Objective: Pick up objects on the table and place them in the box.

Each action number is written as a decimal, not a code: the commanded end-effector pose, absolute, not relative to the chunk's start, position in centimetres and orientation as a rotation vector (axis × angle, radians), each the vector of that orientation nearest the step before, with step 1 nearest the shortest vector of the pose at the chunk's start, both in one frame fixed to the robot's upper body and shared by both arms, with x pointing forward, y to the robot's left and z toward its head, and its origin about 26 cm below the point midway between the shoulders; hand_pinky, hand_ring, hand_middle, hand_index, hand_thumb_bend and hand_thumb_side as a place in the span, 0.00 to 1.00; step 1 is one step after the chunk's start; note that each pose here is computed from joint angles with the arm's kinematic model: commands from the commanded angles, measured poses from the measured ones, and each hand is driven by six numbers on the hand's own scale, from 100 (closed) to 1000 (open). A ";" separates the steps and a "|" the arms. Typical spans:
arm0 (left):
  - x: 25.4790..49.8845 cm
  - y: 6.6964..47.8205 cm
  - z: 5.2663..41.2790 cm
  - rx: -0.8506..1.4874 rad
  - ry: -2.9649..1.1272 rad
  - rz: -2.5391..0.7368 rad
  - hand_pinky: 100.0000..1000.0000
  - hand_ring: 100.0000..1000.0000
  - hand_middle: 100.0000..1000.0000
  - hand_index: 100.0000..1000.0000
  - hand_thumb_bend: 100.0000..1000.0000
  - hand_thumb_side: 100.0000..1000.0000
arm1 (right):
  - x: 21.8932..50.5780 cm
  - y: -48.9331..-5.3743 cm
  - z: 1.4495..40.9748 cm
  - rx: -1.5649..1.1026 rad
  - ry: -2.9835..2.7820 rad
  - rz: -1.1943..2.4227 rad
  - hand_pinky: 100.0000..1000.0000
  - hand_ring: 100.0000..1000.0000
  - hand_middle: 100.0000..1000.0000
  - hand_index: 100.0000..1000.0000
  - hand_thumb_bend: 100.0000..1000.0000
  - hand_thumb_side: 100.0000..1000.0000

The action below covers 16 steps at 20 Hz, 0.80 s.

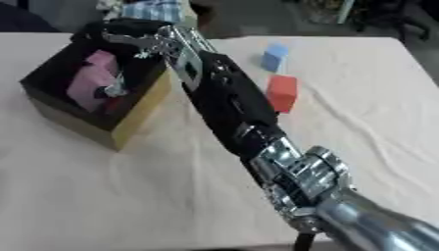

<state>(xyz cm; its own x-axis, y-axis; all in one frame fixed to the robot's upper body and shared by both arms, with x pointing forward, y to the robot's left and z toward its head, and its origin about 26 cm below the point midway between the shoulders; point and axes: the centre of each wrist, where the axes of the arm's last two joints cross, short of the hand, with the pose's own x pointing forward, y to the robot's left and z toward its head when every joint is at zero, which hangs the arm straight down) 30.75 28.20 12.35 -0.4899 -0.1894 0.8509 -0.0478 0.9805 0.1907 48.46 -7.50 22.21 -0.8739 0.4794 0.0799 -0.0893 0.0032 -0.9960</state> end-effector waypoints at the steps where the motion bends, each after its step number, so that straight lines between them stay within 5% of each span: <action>1: 30.8 28.3 13.1 0.172 -2.103 -0.178 0.83 0.66 0.65 0.86 0.00 0.66 | 48.5 -8.1 23.7 -0.518 -1.917 1.916 0.79 0.84 0.95 1.00 0.40 0.44; 16: 30.6 29.1 13.0 0.216 -2.097 -0.160 0.83 0.66 0.65 0.86 0.00 0.66 | 50.9 -20.2 27.0 -0.933 -1.933 1.396 0.77 0.81 0.91 1.00 0.31 0.39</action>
<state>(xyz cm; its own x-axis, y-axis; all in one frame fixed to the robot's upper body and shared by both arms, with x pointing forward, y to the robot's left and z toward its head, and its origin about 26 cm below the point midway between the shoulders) 30.69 28.53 12.32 -0.4874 -0.1961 0.8509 -0.0692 0.9801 0.1863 50.78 -18.47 25.10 -0.6197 0.7813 0.0742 0.1485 0.2095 -0.9665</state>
